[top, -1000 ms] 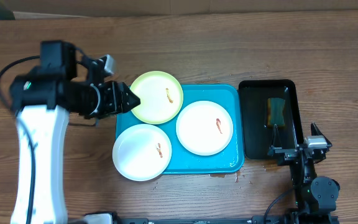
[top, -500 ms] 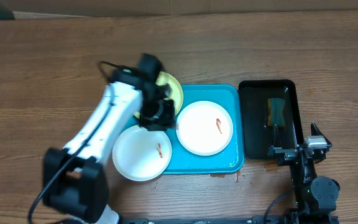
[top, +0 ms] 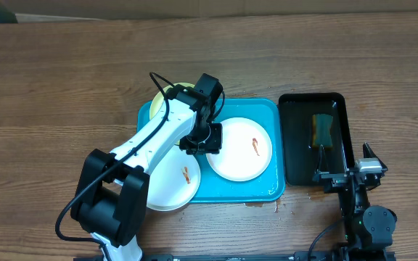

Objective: Clean dirty plates on tray and stack at the side
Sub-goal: 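Move the left gripper to the rim of the right white plate and grasp it, then reach the right gripper into the black tray and grasp the sponge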

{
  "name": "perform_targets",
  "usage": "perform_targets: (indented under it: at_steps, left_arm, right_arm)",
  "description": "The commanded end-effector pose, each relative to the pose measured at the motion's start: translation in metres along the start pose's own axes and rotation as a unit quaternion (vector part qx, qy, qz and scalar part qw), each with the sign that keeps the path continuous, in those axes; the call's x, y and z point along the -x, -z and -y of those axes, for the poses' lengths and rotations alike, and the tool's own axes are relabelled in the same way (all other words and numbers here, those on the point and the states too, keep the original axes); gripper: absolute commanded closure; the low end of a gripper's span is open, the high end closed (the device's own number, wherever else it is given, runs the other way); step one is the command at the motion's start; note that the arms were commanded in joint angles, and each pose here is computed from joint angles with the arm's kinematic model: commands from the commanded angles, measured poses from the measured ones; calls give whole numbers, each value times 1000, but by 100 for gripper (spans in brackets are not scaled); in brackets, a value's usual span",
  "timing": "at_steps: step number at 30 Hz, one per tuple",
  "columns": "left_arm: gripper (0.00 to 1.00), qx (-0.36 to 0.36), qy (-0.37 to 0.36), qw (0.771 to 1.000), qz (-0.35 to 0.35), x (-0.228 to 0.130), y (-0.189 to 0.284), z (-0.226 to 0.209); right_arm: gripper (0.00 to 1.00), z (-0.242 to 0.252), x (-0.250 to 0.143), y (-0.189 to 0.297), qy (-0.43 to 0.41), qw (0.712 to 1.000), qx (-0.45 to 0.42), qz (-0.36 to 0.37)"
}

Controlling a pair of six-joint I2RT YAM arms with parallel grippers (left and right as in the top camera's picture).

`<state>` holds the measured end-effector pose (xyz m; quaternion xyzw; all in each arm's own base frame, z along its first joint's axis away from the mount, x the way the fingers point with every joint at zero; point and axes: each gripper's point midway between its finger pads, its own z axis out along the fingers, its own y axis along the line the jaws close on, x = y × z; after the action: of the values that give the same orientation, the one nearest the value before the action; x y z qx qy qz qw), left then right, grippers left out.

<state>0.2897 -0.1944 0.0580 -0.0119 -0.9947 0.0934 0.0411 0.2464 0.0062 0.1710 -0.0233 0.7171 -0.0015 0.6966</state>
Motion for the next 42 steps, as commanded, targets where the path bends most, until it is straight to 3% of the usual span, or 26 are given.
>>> perform_targets:
  at_steps: [1,10,19,30,37,42]
  left_arm:
    - [64,41,7,999,10,3,-7,-15]
    - [66,31,9,999,31,9,-22,-12]
    - [74,21,21,998,49,15,-28,-6]
    - [73,54,33,996,64,17,-34,-21]
    - [74,48,30,996,74,19,-39,-19]
    - [74,44,29,995,80,22,-41,-18]
  right_arm:
    - [0,-2,-2,0,0,1000,4,3]
    - [0,-2,-2,0,0,1000,4,3]
    - [0,-2,-2,0,0,1000,4,3]
    - [0,-2,-2,0,-2,1000,4,3]
    - [0,0,-2,4,-126,992,-3,-31]
    - [0,1,26,11,-141,988,-8,-70]
